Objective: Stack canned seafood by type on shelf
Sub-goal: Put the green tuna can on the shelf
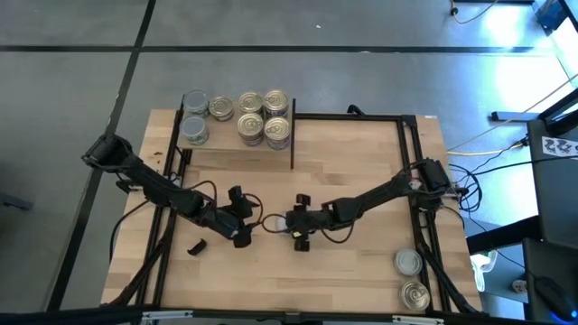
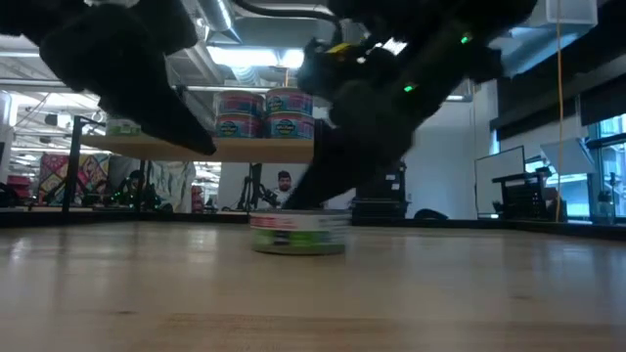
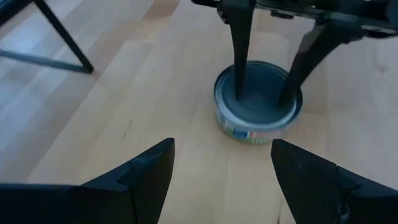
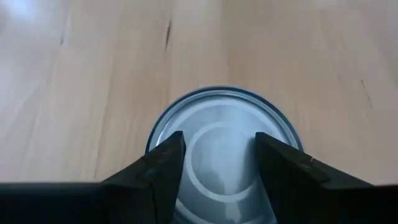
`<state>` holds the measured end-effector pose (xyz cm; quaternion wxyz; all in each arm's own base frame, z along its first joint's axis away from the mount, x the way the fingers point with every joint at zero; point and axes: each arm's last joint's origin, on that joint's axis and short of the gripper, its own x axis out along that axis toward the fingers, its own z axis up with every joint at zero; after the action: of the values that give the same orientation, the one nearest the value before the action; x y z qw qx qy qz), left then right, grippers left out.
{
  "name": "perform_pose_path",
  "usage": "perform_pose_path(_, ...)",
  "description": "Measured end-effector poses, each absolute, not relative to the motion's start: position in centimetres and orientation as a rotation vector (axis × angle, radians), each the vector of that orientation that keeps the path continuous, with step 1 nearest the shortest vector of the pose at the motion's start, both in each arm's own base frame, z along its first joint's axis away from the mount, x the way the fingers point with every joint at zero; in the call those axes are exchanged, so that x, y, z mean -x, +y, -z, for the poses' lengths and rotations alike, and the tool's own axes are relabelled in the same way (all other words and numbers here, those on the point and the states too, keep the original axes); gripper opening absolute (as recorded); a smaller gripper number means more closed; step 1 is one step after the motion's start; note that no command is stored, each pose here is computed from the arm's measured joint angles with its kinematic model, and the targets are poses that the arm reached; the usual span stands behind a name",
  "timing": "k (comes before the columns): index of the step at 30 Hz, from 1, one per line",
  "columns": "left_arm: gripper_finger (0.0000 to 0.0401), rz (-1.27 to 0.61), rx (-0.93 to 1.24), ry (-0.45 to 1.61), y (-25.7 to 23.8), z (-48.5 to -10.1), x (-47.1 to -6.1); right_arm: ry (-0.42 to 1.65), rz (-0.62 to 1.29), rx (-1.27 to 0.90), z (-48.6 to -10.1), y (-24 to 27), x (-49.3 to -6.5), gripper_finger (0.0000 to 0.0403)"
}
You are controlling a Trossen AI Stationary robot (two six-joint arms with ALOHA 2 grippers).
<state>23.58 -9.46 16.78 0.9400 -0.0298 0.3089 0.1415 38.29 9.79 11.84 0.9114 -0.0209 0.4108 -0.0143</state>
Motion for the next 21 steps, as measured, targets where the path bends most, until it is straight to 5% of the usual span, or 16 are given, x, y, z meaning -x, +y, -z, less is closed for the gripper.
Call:
perform_pose_path(11,0.0265,-0.255,0.068,0.576,-9.5,-14.7,-25.3,0.705,-0.032,0.151,-17.0,10.3,-37.6,0.0198)
perform_pose_path(21,0.0265,-0.141,0.028,0.615,-10.0,-12.5,-29.3,0.826,-0.109,0.226,-18.8,12.7,-34.3,0.0198)
